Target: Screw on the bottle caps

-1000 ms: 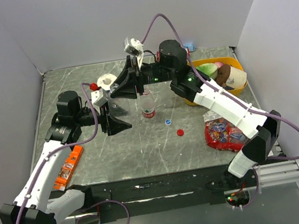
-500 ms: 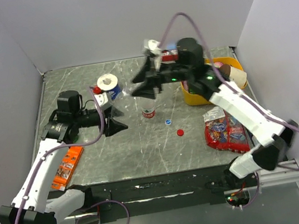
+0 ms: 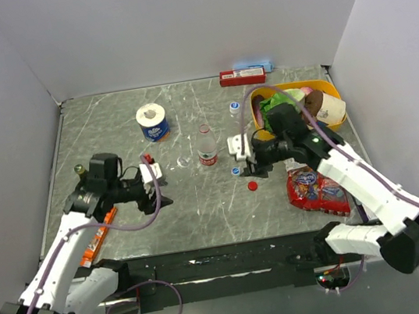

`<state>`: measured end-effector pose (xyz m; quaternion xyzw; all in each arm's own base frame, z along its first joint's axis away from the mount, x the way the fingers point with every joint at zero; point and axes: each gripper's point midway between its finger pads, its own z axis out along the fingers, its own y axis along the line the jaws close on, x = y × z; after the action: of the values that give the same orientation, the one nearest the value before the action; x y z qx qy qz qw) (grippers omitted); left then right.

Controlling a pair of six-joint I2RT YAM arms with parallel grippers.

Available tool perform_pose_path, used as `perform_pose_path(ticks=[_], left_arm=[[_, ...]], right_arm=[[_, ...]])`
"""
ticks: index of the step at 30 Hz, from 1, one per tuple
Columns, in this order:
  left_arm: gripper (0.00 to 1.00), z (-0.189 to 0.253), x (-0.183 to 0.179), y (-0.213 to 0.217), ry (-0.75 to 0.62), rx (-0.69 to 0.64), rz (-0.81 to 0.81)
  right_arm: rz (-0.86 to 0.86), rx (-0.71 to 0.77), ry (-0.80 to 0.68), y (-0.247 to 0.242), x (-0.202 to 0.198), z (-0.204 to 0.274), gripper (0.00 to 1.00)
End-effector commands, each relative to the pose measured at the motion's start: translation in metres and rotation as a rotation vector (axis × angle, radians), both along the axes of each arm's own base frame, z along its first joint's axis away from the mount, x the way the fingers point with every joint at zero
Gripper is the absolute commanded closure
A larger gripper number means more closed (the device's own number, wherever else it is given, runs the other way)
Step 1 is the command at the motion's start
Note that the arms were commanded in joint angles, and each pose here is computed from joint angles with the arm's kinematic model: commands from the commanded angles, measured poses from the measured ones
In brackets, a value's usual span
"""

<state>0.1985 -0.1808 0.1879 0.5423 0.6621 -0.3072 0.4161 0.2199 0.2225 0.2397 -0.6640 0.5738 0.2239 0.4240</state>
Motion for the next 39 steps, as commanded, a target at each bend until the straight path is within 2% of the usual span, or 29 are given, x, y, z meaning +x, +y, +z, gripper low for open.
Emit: perform_pose_path(ticks=[1, 7, 11, 15, 23, 39], left_arm=[[0.99, 0.021, -0.001, -0.012, -0.103, -0.149, 0.024], [0.99, 0.005, -0.005, -0.013, -0.079, -0.178, 0.104], [0.99, 0.014, -0.004, -0.012, -0.074, -0.187, 0.130], [0.99, 0.013, -0.007, -0.008, -0.073, -0.162, 0.132], [0.99, 0.016, -0.004, -0.006, -0.072, -0.149, 0.144], [0.99, 0.009, 0.003, -0.005, -0.066, -0.143, 0.162]], right_arm=[[0.123, -0.242, -0.138, -0.024, 0.021, -0.051, 0.42], [0.325, -0.390, -0.202, -0.027, 0.038, -0.100, 0.47], [0.369, -0.421, -0.197, -0.019, 0.058, -0.120, 0.47], [0.445, -0.456, -0.252, -0.010, 0.079, -0.135, 0.44], [0.507, -0.501, -0.232, 0.001, 0.107, -0.161, 0.43], [0.597, -0.587, -0.118, -0.011, 0.103, -0.197, 0.44]])
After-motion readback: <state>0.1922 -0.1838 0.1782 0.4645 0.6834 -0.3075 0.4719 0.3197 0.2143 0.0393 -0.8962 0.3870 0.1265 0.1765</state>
